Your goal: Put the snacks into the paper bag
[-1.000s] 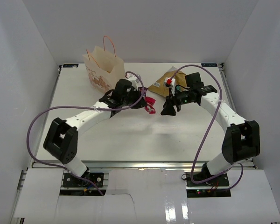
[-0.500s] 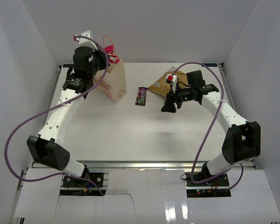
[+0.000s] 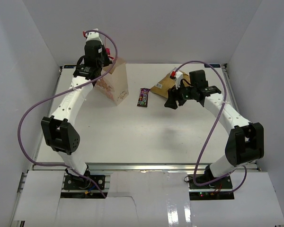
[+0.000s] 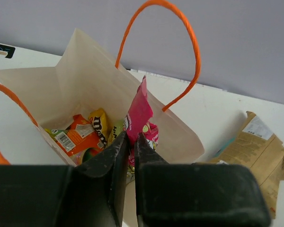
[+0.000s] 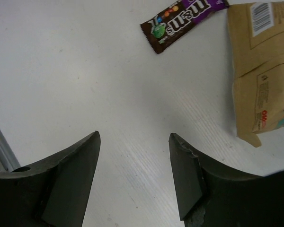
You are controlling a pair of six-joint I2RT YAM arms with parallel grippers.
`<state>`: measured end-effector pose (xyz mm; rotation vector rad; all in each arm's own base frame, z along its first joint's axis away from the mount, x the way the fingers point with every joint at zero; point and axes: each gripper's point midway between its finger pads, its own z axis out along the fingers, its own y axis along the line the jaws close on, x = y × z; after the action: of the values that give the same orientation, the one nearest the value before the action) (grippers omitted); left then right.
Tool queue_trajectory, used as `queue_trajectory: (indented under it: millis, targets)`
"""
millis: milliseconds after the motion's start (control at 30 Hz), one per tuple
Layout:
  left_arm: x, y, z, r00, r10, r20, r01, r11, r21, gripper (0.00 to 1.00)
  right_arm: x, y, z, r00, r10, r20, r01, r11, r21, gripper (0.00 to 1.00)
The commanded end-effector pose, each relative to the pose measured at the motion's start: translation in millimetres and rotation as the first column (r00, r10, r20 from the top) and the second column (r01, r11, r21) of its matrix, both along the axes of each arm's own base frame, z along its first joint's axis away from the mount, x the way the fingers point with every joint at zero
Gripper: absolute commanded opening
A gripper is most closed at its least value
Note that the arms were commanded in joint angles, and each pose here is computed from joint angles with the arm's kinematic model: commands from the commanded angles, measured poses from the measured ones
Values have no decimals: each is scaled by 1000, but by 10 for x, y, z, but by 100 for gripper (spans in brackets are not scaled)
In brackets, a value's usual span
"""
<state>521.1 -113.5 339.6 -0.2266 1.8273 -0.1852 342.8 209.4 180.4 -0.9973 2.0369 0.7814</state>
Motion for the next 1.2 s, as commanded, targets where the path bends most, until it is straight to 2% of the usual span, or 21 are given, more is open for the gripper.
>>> queue_trajectory:
  millis: [0, 67, 100, 167, 200, 333, 433, 467, 533, 567, 600, 667, 700, 767, 800, 833, 933, 1000, 1100, 1167]
  targets:
    - [-50, 75, 338, 998, 0, 58, -1, 1000, 7, 24, 329, 1, 42, 981, -194, 18, 194, 981, 8, 66]
    - [-48, 40, 364, 998, -17, 61, 17, 1000, -1, 39, 416, 83, 13, 961, -277, -5, 277, 961, 6, 69]
    - [-59, -9, 375, 997, -41, 61, 42, 999, -13, 51, 418, 186, -53, 961, -276, -25, 276, 961, 3, 69]
    - [-95, -69, 496, 994, -74, 83, 77, 996, -34, 60, 439, 336, -40, 964, -263, -37, 264, 964, 14, 74]
    - [-127, -161, 558, 987, -126, 95, 131, 990, -47, 69, 471, 408, -110, 963, -265, -54, 266, 964, 12, 78]
    - [-325, -375, 915, 949, -266, 170, 280, 958, -62, 85, 527, 702, -308, 944, -296, -145, 298, 955, -6, 78]
    - [-605, -456, 1215, 910, -341, 238, 365, 929, -66, 91, 674, 840, -545, 909, -359, -211, 355, 933, -54, 77]
    - [-677, -465, 1196, 904, -355, 238, 379, 923, -66, 93, 805, 886, -488, 901, -390, -190, 387, 921, -56, 77]
    - [-1007, -442, 1396, 881, -378, 286, 413, 908, -74, 95, 893, 981, -720, 888, -408, -213, 397, 913, -93, 77]
    - [-1070, -436, 1171, 890, -383, 249, 414, 906, -88, 95, 995, 1029, -802, 883, -426, -198, 413, 905, -106, 77]
    - [-1356, -367, 1330, 877, -378, 296, 420, 903, -92, 96, 1058, 1055, -834, 881, -433, -190, 420, 901, -105, 77]
    - [-1590, -309, 1238, 880, -362, 307, 415, 900, -129, 98, 1231, 1102, -820, 873, -463, -154, 453, 886, -96, 77]
    - [-1823, -246, 1065, 886, -355, 298, 410, 900, -148, 98, 1280, 1109, -957, 865, -477, -155, 463, 879, -115, 77]
    - [-2020, -176, 891, 900, -327, 288, 390, 899, -198, 98, 1392, 1105, -1061, 848, -511, -138, 496, 859, -129, 77]
    - [-2078, -163, 586, 917, -323, 234, 374, 900, -225, 98, 1451, 1138, -1021, 846, -519, -122, 507, 854, -119, 76]
    - [-2280, -111, 628, 912, -314, 266, 377, 894, -240, 98, 1492, 1138, -1029, 841, -528, -113, 517, 848, -118, 75]
    - [-2545, -54, 284, 930, -292, 221, 352, 882, -315, 98, 1602, 1228, -1002, 845, -527, -95, 520, 850, -87, 72]
    - [-2630, -51, 58, 942, -278, 187, 330, 866, -377, 98, 1648, 1275, -1053, 850, -520, -85, 515, 854, -78, 69]
    - [-2763, -19, 2, 947, -251, 201, 316, 842, -437, 98, 1627, 1322, -1181, 858, -506, -82, 499, 861, -94, 64]
    - [-2790, -20, -102, 950, -250, 189, 310, 836, -452, 98, 1583, 1314, -1269, 857, -507, -91, 497, 861, -110, 57]
